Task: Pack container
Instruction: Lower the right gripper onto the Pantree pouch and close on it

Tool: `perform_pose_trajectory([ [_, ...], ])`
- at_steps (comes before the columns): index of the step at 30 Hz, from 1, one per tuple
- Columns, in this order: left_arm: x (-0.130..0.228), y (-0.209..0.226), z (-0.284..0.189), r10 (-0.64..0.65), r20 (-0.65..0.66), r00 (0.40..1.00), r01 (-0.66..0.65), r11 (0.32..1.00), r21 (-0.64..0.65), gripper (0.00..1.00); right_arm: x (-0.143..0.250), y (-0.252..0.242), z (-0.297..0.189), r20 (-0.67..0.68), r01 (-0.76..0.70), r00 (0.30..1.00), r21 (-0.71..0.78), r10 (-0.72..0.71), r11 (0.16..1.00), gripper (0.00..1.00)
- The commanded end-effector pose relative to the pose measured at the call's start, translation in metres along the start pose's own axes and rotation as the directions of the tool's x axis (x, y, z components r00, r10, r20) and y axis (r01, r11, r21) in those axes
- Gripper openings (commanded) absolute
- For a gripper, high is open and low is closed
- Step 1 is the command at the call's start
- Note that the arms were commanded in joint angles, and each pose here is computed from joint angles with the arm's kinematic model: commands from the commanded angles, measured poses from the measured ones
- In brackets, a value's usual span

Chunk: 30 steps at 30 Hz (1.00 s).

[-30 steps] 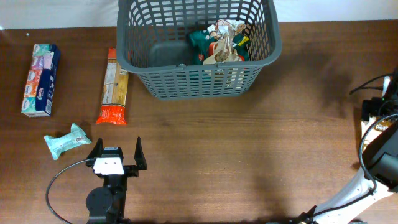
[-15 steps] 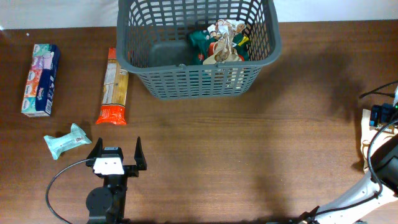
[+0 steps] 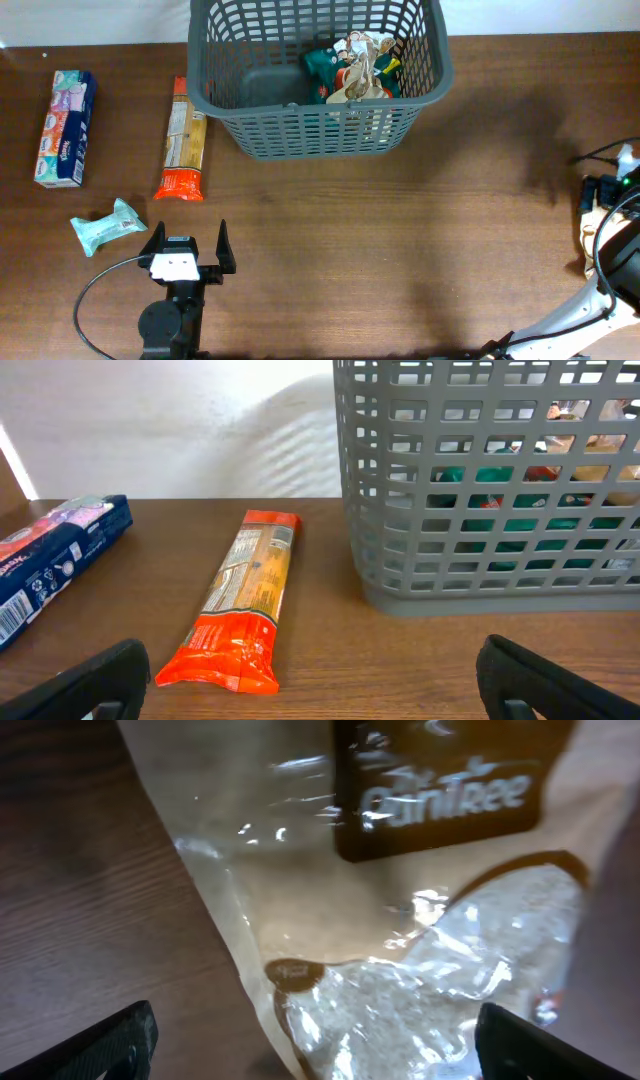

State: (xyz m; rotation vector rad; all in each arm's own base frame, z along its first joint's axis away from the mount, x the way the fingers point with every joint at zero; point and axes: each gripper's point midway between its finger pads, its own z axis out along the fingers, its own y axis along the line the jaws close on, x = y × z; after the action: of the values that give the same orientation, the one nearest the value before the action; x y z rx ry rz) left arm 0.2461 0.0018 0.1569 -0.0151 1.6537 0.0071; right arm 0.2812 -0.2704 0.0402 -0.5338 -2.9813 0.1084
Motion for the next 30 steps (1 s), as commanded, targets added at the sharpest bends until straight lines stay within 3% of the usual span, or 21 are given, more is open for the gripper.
perform_pose_trajectory([
  [1, 0.001, -0.002, 0.000, 0.015, 0.004, 1.000, -0.015, 1.000, 0.010, 0.99, 0.006, 0.002, 0.007, -0.028, 0.020, 0.999, 0.017, -0.020, 1.000, 0.99],
  [16, 0.001, -0.002, 0.000, 0.015, 0.004, 1.000, -0.015, 1.000, 0.010, 0.99, 0.007, -0.002, 0.017, -0.047, 0.022, 0.999, 0.037, -0.020, 0.999, 0.99],
  [24, 0.001, -0.002, 0.000, 0.015, 0.004, 1.000, -0.015, 1.000, 0.010, 0.99, 0.013, -0.036, 0.015, -0.083, -0.047, 0.994, 0.238, 0.068, 0.970, 0.99],
  [30, 0.001, -0.002, 0.000, 0.015, 0.004, 1.000, -0.015, 1.000, 0.010, 0.99, 0.010, -0.036, 0.016, -0.071, -0.058, 0.994, 0.236, 0.077, 0.970, 0.99],
])
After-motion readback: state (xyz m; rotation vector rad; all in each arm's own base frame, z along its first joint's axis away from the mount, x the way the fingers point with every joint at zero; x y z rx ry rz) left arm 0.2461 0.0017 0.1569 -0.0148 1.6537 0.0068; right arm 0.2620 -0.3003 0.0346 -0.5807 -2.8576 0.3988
